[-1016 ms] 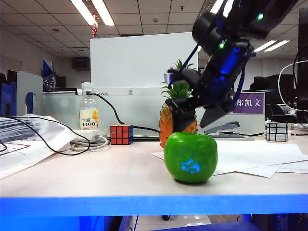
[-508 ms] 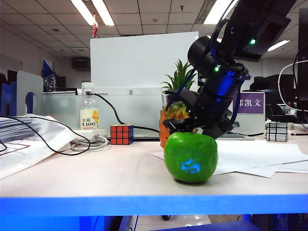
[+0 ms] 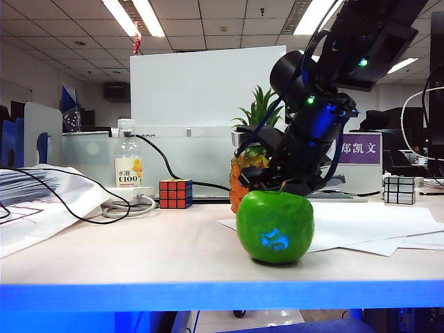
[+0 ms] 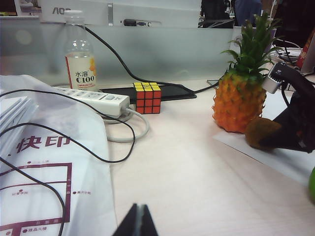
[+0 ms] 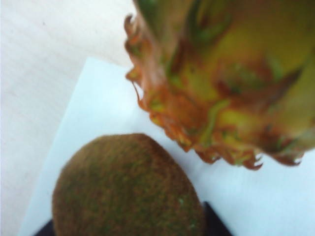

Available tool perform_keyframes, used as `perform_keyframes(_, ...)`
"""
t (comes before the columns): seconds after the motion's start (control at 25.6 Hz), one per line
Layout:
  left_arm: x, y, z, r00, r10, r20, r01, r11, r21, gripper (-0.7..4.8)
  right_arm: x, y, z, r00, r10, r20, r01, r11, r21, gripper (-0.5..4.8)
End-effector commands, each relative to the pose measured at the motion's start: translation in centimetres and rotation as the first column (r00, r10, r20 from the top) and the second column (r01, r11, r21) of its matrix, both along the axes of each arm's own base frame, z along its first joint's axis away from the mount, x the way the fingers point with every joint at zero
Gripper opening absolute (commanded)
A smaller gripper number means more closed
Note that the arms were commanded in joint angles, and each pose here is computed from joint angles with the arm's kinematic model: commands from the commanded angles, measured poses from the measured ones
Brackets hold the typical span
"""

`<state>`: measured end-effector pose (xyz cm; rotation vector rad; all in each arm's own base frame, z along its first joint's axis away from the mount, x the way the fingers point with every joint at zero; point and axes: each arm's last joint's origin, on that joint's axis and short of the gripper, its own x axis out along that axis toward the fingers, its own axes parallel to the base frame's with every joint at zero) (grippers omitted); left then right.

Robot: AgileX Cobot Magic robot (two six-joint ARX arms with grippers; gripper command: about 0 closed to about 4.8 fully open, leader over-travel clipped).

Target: Arrange all the fruits from large to small from left to right in a row.

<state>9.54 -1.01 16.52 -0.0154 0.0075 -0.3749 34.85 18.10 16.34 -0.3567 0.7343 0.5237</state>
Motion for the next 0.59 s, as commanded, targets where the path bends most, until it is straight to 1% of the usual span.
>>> perform_keyframes(0.04, 0.0, 0.0, 0.2, 1.000, -0.002, 0.025, 0.002, 1.000, 0.007, -0.05, 0.1, 0.2, 0.4, 1.000, 0.019, 0.016, -0.020, 0.999, 0.035, 1.45)
perform_keyframes(0.08, 0.0, 0.0, 0.2, 1.000, -0.002, 0.025, 0.002, 1.000, 0.007, -0.05, 0.1, 0.2, 0.4, 1.000, 0.021, 0.014, -0.021, 0.999, 0.037, 1.41)
perform_keyframes(0.12, 0.0, 0.0, 0.2, 1.000, -0.002, 0.025, 0.002, 1.000, 0.007, -0.05, 0.1, 0.2, 0.4, 1.000, 0.021, 0.014, -0.021, 0.999, 0.036, 1.05)
perform_keyframes(0.2, 0.0, 0.0, 0.2, 1.000, 0.001, 0.025, -0.001, 1.000, 0.007, -0.05, 0.0, 0.2, 0.4, 1.000, 0.023, 0.002, -0.023, 0.999, 0.032, -0.01)
perform_keyframes(0.27, 0.0, 0.0, 0.2, 1.000, 0.001, 0.025, -0.001, 1.000, 0.007, -0.05, -0.5, 0.0, 0.6, 0.998, 0.061, -0.032, -0.061, 0.998, 0.019, -0.06)
perform_keyframes(0.39, 0.0, 0.0, 0.2, 1.000, 0.001, 0.025, -0.002, 1.000, 0.007, -0.05, -1.1, -0.3, 2.1, 0.997, 0.072, -0.024, -0.072, 0.997, 0.015, -0.06)
perform_keyframes(0.51, 0.0, 0.0, 0.2, 1.000, 0.001, 0.024, -0.001, 1.000, 0.007, -0.05, -1.9, -0.7, 5.4, 0.996, 0.066, 0.067, -0.069, 0.996, 0.052, -0.06)
perform_keyframes(0.59, 0.0, 0.0, 0.2, 1.000, 0.001, 0.024, -0.001, 1.000, 0.007, -0.05, -2.6, -1.1, 7.2, 0.993, 0.042, 0.108, -0.048, 0.998, 0.051, -0.06)
